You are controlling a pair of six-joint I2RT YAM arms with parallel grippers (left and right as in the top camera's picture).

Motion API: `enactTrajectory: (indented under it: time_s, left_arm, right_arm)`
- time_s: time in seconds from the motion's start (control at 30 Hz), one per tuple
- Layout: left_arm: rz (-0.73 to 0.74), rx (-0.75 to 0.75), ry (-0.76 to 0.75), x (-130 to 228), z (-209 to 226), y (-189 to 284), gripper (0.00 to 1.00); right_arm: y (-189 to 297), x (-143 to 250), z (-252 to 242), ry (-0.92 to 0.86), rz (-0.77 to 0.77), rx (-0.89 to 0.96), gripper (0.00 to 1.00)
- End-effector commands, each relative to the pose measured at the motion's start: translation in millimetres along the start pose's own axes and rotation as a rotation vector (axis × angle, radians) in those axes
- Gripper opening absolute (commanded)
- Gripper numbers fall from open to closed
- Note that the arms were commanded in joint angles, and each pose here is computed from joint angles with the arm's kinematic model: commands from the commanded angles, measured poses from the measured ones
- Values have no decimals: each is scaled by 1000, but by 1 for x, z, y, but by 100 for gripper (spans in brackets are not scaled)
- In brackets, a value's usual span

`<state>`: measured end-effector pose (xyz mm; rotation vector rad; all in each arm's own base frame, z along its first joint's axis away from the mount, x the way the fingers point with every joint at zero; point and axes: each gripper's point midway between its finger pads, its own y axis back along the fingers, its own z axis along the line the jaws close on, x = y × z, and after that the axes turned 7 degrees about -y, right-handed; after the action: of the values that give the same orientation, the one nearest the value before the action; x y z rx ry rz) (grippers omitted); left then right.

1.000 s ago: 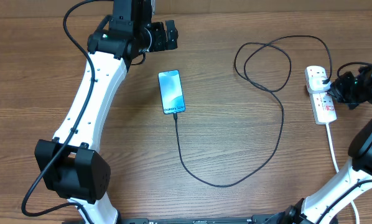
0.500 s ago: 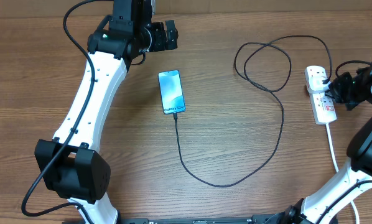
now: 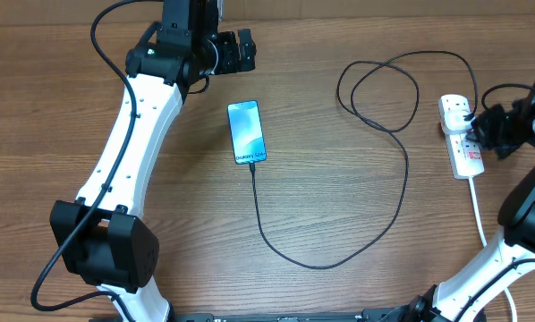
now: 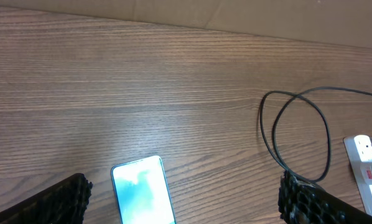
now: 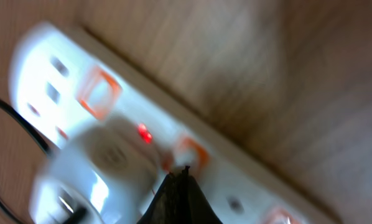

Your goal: Plug charger to phone and switch on socket

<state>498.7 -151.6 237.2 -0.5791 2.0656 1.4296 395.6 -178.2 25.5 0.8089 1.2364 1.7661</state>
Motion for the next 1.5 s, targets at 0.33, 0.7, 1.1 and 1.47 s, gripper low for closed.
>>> enactTrajectory:
  time_s: [0.33, 0.7, 1.1, 1.47]
  left_arm:
    - [-28, -3, -2, -9, -2, 7, 99]
    - [-28, -3, -2, -9, -2, 7, 100]
    - [-28, -3, -2, -9, -2, 7, 99]
    - [-28, -3, -2, -9, -2, 7, 99]
  right_arm:
    - [160, 23, 38, 146, -237, -173, 4]
    - [254, 164, 84, 477, -280, -322, 6]
    - [263, 240, 34, 489, -110, -226, 100]
    - [257, 236, 20, 473, -110, -148, 100]
